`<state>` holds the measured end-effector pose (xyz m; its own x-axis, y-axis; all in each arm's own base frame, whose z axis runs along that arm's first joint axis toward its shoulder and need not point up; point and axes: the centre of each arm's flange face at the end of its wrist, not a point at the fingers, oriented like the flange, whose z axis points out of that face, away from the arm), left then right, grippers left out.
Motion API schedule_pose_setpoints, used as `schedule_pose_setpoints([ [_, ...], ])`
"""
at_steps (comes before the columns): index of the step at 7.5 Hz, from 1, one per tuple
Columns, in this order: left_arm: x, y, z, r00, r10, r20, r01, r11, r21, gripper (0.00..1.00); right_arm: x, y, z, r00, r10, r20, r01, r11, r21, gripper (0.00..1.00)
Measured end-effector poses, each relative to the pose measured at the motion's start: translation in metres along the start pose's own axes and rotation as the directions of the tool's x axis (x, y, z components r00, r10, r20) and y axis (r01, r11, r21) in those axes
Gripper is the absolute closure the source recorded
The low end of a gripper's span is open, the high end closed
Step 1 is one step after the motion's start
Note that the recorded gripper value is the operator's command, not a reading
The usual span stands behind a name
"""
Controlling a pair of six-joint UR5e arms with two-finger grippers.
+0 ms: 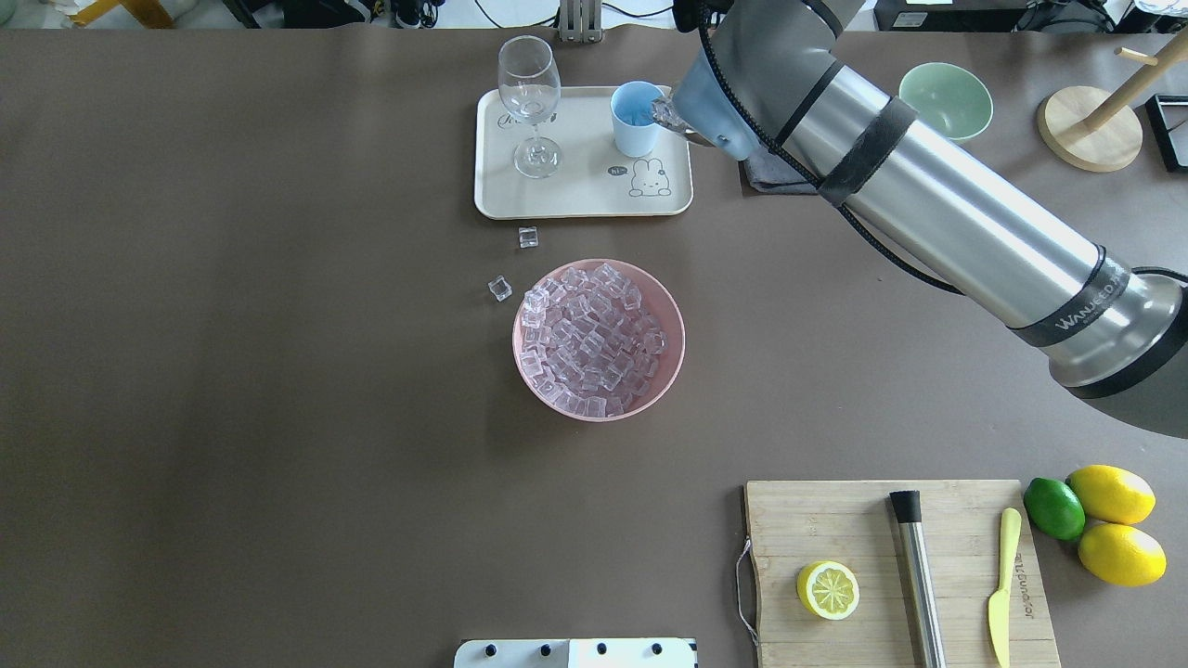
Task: Put ice in cup with scoop
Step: 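Carry the empty scoop back to its spot with the right gripper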
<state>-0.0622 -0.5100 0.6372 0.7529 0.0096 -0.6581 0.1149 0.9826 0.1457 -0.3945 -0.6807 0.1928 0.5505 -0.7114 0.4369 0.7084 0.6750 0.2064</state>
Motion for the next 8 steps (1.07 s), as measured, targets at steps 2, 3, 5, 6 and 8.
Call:
schedule_pose_setpoints([
  [2, -0.001, -0.003, 0.002, 1.0, 0.0, 0.001, 0.0, 1.0, -0.002, 0.01, -0.001, 0.0, -0.002, 1.0, -0.01, -0.008, 0.01, 1.0, -0.006, 1.0],
  [3, 0.001, -0.004, 0.002, 1.0, 0.002, 0.0, -0.002, 1.0, -0.002, 0.01, -0.001, 0.011, -0.002, 1.0, -0.019, -0.009, 0.019, 1.0, 0.008, 1.0],
  [5, 0.004, -0.008, 0.002, 1.0, 0.007, -0.001, -0.007, 1.0, 0.0, 0.01, 0.027, 0.068, 0.007, 1.0, 0.015, 0.025, -0.017, 0.998, 0.064, 1.0],
  [6, 0.005, -0.008, 0.002, 1.0, 0.008, -0.001, -0.008, 1.0, 0.001, 0.01, 0.05, 0.114, 0.02, 0.997, 0.057, 0.055, -0.062, 0.994, 0.094, 1.0],
  [8, 0.008, -0.011, 0.0, 1.0, 0.014, -0.003, -0.014, 1.0, 0.005, 0.01, 0.076, 0.217, 0.052, 0.959, 0.258, 0.115, -0.272, 0.953, 0.133, 1.0],
])
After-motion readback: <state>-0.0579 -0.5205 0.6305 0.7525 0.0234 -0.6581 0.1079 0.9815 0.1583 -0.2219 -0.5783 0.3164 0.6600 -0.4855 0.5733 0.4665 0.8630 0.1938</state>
